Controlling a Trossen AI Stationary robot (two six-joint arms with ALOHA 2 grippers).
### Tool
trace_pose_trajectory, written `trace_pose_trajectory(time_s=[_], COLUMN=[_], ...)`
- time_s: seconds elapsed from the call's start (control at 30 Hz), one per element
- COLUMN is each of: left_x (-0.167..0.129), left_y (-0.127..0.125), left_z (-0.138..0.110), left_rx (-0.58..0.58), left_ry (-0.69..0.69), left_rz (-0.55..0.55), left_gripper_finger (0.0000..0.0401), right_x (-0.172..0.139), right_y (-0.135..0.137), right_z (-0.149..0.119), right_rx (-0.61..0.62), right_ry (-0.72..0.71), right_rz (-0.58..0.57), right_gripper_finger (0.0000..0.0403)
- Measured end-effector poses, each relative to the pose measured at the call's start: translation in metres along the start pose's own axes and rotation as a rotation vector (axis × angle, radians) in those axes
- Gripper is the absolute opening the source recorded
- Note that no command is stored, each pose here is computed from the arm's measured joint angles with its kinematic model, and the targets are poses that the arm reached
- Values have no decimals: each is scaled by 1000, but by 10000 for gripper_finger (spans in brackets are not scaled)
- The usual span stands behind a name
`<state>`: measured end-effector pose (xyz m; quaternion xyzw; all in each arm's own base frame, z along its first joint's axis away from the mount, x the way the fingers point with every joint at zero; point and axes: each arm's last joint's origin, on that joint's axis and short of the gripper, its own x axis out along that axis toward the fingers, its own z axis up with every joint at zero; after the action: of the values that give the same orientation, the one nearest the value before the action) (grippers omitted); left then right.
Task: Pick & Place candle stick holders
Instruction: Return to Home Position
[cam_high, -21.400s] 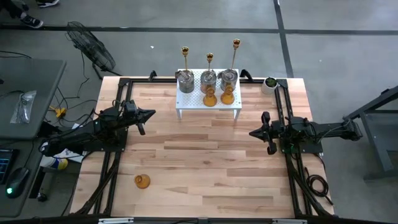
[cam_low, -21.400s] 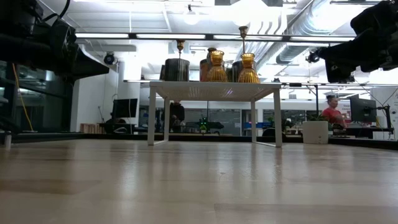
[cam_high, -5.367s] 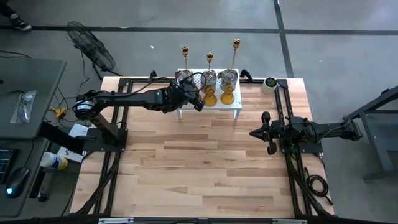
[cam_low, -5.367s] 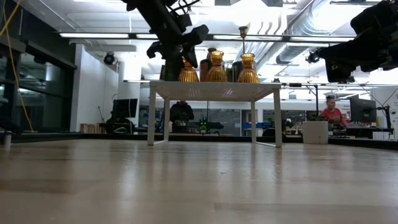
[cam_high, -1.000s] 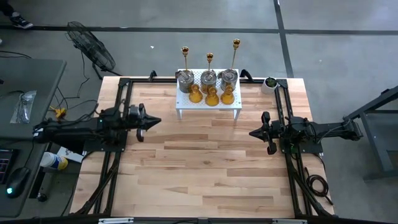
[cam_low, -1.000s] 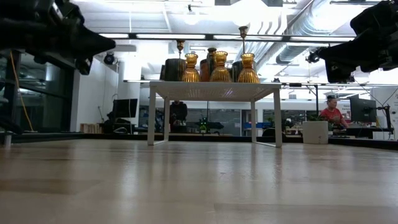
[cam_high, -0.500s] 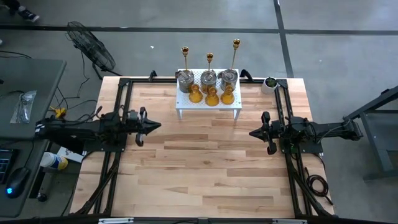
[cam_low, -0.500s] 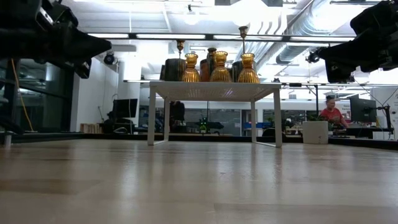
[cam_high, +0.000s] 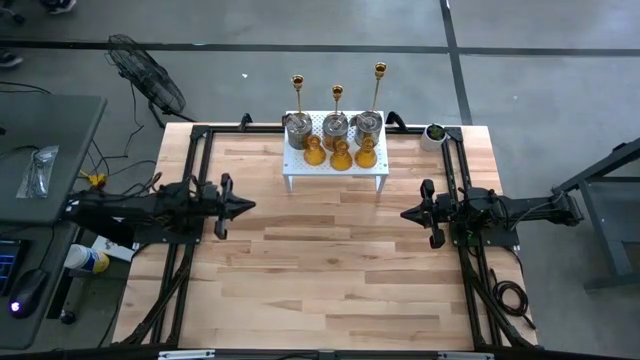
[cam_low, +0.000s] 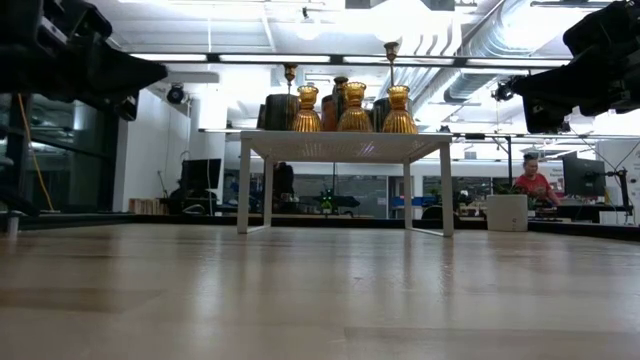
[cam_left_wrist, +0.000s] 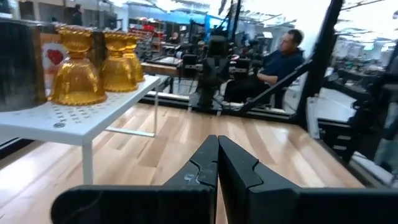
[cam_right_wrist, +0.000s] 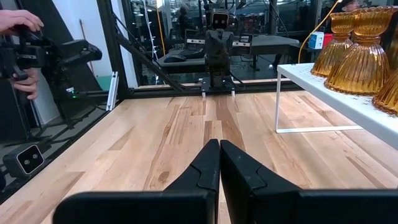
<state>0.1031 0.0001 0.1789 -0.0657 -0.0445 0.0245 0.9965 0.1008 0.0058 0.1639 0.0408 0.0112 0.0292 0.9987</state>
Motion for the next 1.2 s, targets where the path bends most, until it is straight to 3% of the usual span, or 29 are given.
trace_pose_trajectory(time_s=[0.3, 1.2], left_x=[-7, -6], left_y=[-1, 0], left_z=[-3, -7], left_rx=[-40, -40], left_ry=[26, 40], left_rz=[-62, -55], left_gripper_finger=[0, 0], right_x=[0, 0], right_y=[0, 0], right_z=[0, 0], right_rx=[0, 0], right_ry=[0, 0], right_rz=[1, 0], right_gripper_finger=[4, 4])
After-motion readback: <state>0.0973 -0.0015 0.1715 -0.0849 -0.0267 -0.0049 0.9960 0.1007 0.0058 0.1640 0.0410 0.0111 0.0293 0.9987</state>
